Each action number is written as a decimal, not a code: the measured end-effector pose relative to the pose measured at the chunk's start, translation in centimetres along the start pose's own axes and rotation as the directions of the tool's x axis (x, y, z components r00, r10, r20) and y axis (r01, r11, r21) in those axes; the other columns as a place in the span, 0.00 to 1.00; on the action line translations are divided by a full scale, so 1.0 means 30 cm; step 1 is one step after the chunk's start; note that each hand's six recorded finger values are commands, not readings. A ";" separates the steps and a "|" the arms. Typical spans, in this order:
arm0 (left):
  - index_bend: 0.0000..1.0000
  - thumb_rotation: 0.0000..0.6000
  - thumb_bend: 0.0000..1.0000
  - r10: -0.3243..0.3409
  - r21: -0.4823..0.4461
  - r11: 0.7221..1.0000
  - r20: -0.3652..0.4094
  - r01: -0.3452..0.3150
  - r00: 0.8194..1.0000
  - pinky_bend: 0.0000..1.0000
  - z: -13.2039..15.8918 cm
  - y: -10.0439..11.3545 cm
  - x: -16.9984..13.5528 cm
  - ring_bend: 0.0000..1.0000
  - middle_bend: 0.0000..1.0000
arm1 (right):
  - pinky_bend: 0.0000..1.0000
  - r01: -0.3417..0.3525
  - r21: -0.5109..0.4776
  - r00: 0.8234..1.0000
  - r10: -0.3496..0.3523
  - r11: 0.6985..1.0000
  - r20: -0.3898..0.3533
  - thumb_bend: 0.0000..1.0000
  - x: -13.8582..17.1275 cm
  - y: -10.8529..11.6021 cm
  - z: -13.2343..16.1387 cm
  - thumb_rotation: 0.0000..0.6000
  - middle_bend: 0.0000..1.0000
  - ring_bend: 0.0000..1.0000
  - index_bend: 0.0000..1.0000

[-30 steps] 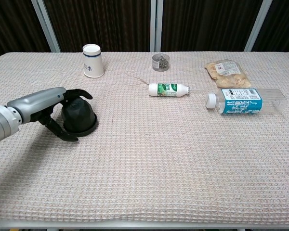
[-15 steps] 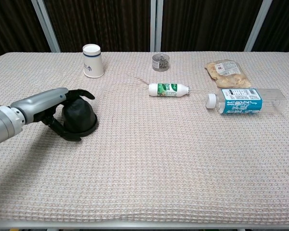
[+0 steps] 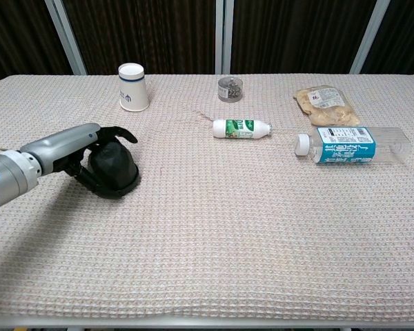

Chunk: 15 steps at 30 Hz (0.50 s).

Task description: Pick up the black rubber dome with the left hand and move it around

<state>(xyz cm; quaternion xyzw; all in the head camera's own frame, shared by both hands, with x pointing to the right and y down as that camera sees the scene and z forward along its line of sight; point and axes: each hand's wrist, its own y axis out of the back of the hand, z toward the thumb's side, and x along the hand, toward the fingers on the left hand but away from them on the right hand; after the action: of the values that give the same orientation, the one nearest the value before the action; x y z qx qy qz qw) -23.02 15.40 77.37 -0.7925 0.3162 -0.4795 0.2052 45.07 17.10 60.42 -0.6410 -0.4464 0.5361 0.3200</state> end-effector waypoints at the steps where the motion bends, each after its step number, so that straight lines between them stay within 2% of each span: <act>1: 0.22 1.00 0.11 0.002 0.000 1.000 0.001 -0.002 1.000 0.33 0.001 0.001 -0.001 0.26 0.35 | 0.00 0.000 0.000 1.000 0.000 1.000 0.000 0.03 0.000 0.000 0.000 1.00 0.00 0.00 0.00; 7: 0.29 1.00 0.12 0.020 0.001 1.000 0.015 -0.020 1.000 0.35 0.012 0.029 -0.006 0.27 0.35 | 0.00 0.005 -0.001 1.000 -0.005 1.000 -0.001 0.03 -0.001 0.004 0.001 1.00 0.00 0.00 0.00; 15: 0.31 1.00 0.13 0.086 0.050 0.995 0.068 -0.089 0.994 0.37 0.069 0.170 0.000 0.30 0.37 | 0.00 0.028 -0.005 0.999 -0.028 1.000 -0.017 0.03 0.002 0.022 0.015 1.00 0.00 0.00 0.00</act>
<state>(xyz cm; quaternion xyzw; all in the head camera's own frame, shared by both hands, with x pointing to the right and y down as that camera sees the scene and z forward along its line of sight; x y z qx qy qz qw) -22.72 11.79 73.22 -0.7875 0.3310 -0.4517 0.2572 44.77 16.87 59.71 -0.6402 -0.4537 0.5249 0.3299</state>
